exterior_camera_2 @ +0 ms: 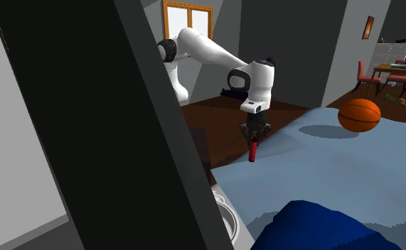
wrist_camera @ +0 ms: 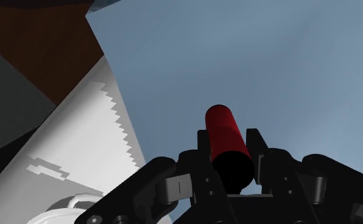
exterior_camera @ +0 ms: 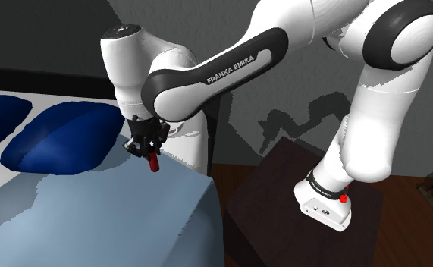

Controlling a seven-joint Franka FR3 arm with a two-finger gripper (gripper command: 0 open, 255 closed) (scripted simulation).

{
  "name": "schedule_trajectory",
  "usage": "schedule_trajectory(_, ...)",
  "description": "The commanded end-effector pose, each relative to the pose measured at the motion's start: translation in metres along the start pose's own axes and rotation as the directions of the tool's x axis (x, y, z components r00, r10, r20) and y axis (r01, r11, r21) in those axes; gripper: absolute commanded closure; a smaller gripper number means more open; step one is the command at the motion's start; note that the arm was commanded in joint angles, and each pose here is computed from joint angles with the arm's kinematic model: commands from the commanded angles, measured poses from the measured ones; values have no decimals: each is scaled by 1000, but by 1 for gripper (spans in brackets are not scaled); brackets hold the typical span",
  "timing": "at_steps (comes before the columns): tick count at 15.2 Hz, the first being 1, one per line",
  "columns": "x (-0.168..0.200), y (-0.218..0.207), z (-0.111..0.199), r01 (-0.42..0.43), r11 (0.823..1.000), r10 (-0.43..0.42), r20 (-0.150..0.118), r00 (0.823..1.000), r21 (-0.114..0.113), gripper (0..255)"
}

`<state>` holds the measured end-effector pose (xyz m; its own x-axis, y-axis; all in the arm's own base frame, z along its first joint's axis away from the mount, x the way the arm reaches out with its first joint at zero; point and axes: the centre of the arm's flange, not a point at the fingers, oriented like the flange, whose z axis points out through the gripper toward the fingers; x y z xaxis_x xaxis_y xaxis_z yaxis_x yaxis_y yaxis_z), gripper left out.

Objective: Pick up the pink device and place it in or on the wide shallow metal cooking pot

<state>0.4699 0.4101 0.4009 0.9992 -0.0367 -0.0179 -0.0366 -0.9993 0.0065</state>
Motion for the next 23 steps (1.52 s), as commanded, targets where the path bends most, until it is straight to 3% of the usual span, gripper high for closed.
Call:
schedule_trajectory(1, 0, 1, -6, 0, 1000, 0, 0, 1000, 0, 255)
schedule_trajectory(23, 224, 184, -34, 0, 1000, 0, 0, 1000, 0, 255)
